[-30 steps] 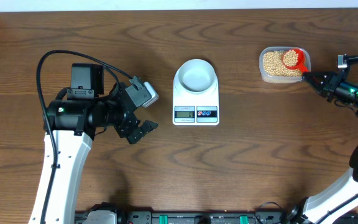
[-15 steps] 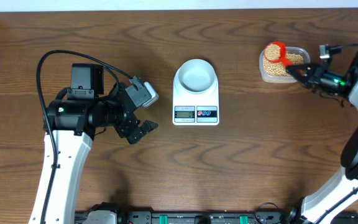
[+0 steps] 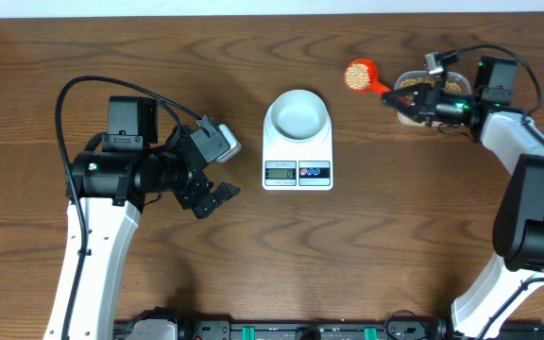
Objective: Scoop item into bowl and weigh 50g on scale
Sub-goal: 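Lift the filled scoop out of the tub and swing it left, then tilt the red scoop over the white bowl to pour soybeans, then shake the tilted scoop above the bowl to empty remaining beans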
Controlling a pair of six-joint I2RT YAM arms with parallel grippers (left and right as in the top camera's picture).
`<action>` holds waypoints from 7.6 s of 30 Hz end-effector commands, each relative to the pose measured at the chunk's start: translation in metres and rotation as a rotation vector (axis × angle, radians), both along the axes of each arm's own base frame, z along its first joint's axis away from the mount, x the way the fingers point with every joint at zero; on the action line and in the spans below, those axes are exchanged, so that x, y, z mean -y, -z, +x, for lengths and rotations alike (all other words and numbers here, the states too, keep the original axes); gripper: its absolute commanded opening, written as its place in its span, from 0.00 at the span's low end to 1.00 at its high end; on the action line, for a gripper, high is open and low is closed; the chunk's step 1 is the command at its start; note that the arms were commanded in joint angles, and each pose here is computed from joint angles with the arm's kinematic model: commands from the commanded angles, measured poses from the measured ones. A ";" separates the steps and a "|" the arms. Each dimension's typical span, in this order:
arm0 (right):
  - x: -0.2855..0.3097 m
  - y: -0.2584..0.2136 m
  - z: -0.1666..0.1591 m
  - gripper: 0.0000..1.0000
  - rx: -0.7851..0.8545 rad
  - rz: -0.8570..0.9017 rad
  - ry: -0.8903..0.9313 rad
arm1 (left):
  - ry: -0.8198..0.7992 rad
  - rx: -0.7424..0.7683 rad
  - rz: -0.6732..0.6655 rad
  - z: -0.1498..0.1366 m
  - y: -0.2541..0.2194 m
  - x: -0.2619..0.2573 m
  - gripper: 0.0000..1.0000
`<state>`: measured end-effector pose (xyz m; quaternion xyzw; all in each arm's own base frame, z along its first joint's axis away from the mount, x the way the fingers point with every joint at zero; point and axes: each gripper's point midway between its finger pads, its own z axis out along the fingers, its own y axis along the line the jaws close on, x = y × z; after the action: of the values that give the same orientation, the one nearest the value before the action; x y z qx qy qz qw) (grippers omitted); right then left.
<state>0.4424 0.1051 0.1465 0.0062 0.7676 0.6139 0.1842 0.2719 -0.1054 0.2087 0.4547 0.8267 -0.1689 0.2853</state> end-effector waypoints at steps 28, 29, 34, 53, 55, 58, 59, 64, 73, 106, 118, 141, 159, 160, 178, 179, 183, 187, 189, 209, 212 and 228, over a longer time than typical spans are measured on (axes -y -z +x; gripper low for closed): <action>-0.083 -0.004 -0.026 0.01 0.428 -0.066 -0.267 | 0.001 0.030 -0.017 0.003 -0.012 0.001 0.99; -0.085 -0.004 -0.027 0.01 0.452 -0.071 -0.274 | 0.001 0.030 -0.017 0.003 -0.012 0.001 0.99; -0.086 0.009 -0.020 0.01 0.459 -0.153 -0.247 | 0.001 0.030 -0.017 0.003 -0.012 0.001 0.99; -0.081 0.035 -0.013 0.01 0.560 -0.335 -0.243 | 0.001 0.030 -0.017 0.003 -0.012 0.001 0.99; -0.082 0.034 -0.013 0.01 0.578 -0.339 -0.250 | 0.001 0.030 -0.017 0.003 -0.012 0.001 0.99; -0.083 0.034 -0.013 0.01 0.588 -0.340 -0.253 | 0.001 0.030 -0.017 0.003 -0.012 0.001 0.99; -0.083 0.034 -0.013 0.01 0.588 -0.340 -0.253 | 0.001 0.030 -0.017 0.003 -0.012 0.001 0.99; -0.083 0.034 -0.014 0.01 0.588 -0.339 -0.254 | 0.001 0.030 -0.017 0.003 -0.012 0.001 0.99; -0.083 0.033 -0.012 0.01 0.602 -0.340 -0.251 | 0.001 0.030 -0.017 0.003 -0.012 0.001 0.99; -0.091 0.029 -0.016 0.01 0.771 -0.519 -0.309 | 0.001 0.030 -0.017 0.003 -0.012 0.001 0.99; -0.089 0.018 -0.014 0.01 0.793 -0.580 -0.288 | 0.001 0.030 -0.017 0.003 -0.012 0.001 0.99; -0.095 0.007 -0.022 0.01 0.812 -0.602 -0.303 | 0.001 0.030 -0.017 0.003 -0.012 0.001 0.99; -0.091 0.004 -0.020 0.01 0.832 -0.681 -0.292 | 0.001 0.030 -0.017 0.003 -0.012 0.001 0.99; -0.091 0.003 -0.020 0.01 0.833 -0.677 -0.292 | 0.001 0.030 -0.017 0.003 -0.012 0.001 0.99; -0.093 -0.005 -0.026 0.01 0.885 -0.724 -0.320 | 0.001 0.030 -0.017 0.003 -0.012 0.001 0.99; -0.092 -0.003 -0.026 0.01 0.881 -0.731 -0.320 | 0.001 0.030 -0.017 0.003 -0.012 0.001 0.99; -0.088 0.001 -0.023 0.01 0.874 -0.766 -0.312 | 0.001 0.030 -0.017 0.003 -0.012 0.001 0.99; -0.095 -0.004 -0.028 0.01 0.886 -0.709 -0.328 | 0.001 0.030 -0.017 0.003 -0.012 0.001 0.99; -0.096 -0.006 -0.030 0.01 0.888 -0.697 -0.332 | 0.001 0.030 -0.017 0.003 -0.012 0.001 0.99; -0.097 -0.004 -0.025 0.01 0.953 -0.800 -0.345 | 0.001 0.030 -0.017 0.003 -0.012 0.001 0.99; -0.097 -0.003 -0.022 0.01 0.958 -0.828 -0.338 | 0.001 0.030 -0.017 0.003 -0.012 0.001 0.99; -0.098 -0.006 -0.023 0.01 0.963 -0.885 -0.332 | 0.001 0.030 -0.017 0.003 -0.012 0.001 0.99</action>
<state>0.4213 0.2016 0.1402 -0.4545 0.7785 0.2068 0.3802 0.2719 -0.1054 0.2087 0.4545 0.8267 -0.1689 0.2852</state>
